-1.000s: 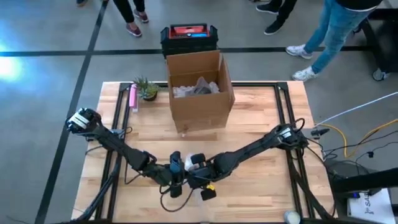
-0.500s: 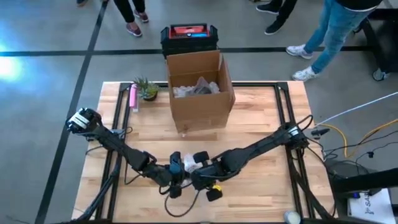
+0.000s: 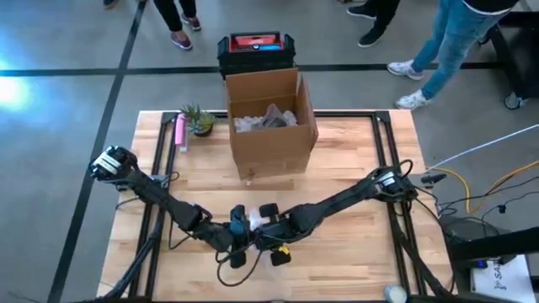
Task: Wrap mug
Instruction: Wrap the orange mug with transparent bubble wrap
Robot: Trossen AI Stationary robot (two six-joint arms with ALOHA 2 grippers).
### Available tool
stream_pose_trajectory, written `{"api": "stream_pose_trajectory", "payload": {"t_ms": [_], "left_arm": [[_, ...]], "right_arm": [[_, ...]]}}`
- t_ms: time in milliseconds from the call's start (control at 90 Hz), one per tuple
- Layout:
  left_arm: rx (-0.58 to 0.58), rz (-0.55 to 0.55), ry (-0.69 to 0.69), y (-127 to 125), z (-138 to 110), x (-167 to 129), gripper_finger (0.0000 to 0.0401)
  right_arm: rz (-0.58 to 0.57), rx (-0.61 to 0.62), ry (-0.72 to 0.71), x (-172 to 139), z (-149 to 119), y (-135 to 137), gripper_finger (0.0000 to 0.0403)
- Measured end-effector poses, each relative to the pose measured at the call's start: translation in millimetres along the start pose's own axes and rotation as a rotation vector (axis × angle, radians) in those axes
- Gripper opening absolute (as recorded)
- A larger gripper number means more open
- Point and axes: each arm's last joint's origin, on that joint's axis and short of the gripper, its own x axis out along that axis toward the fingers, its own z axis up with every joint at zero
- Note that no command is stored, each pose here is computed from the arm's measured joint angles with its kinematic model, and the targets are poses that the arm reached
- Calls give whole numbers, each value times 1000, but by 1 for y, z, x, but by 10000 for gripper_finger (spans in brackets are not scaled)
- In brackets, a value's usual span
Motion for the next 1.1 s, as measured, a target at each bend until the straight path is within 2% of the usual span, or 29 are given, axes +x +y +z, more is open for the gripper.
{"api": "stream_pose_trajectory", "payload": {"t_ms": [133,322,411,600,733,867,956,1100], "left_arm": [[2,-1,2,0,0,0,0],[5,0,4,0,0,0,0],[9,-1,4,0,0,0,0],[8,-4,5,0,0,0,0],[5,-11,0,-1,1,0,0],[4,-10,0,0,1,0,0],[4,-11,-1,-1,1,0,0],[6,-11,2,-1,0,0,0]], "right_arm": [[11,-20,-1,-14,6,0,0],[27,-37,-36,-68,19,1,0],[24,-44,-45,-80,20,-1,0],[21,-40,-113,-58,20,0,0],[11,-26,-5,-20,2,1,0],[5,-1,17,-5,-4,0,0],[3,-1,17,-4,-4,0,0],[16,-11,-2,-25,3,2,0]]}}
